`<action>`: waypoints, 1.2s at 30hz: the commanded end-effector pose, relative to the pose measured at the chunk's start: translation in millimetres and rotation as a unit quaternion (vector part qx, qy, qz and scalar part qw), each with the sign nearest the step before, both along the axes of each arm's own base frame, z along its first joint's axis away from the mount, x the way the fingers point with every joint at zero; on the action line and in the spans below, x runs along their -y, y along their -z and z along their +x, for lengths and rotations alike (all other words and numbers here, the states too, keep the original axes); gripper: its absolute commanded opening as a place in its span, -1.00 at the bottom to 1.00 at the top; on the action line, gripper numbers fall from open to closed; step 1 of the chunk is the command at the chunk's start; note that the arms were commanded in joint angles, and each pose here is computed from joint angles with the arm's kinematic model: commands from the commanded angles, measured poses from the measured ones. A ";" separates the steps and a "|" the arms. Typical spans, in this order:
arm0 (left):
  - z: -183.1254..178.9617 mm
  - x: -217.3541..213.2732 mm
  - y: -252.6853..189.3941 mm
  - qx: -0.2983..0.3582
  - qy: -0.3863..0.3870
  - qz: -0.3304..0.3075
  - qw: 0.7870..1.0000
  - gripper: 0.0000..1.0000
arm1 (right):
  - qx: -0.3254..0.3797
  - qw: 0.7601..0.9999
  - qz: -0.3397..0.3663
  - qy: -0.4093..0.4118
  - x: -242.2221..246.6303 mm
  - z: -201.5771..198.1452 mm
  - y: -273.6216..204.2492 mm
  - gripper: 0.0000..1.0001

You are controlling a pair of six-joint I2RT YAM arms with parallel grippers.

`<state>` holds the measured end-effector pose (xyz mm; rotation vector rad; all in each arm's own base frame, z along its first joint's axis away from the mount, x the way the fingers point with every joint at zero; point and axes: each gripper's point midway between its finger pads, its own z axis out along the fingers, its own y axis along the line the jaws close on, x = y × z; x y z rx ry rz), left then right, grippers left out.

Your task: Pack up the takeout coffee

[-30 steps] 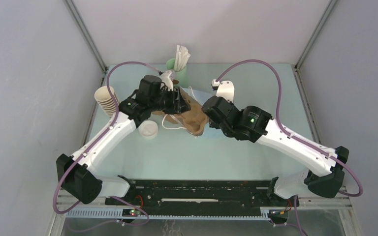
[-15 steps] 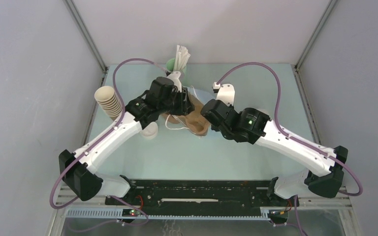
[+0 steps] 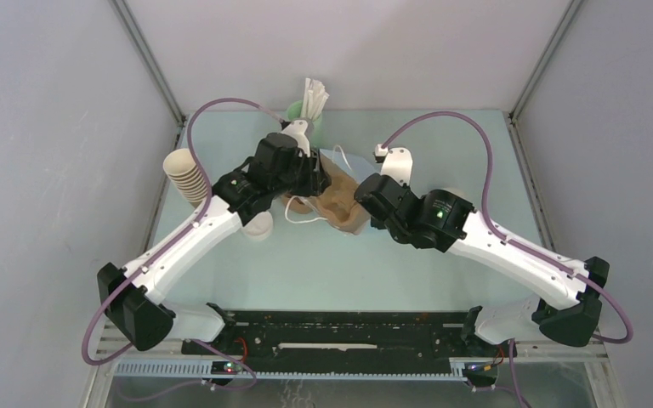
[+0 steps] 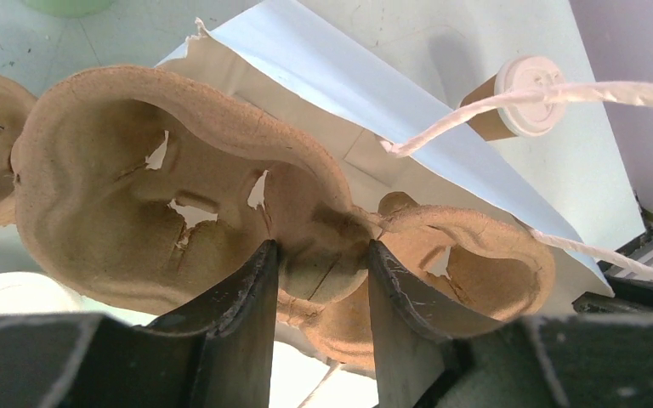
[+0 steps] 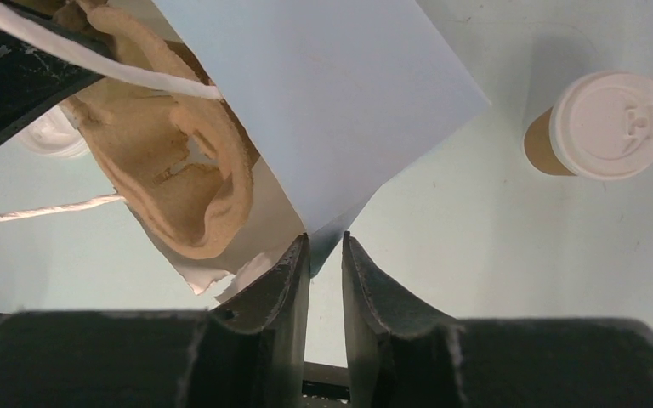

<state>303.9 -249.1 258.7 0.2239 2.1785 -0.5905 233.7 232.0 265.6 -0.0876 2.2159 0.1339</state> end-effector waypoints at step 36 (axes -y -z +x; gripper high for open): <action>-13.6 47.0 -4.1 0.024 0.018 -0.014 0.999 -1.00 | -0.035 0.987 0.154 -0.024 -8.2 11.4 -13.7 -1.00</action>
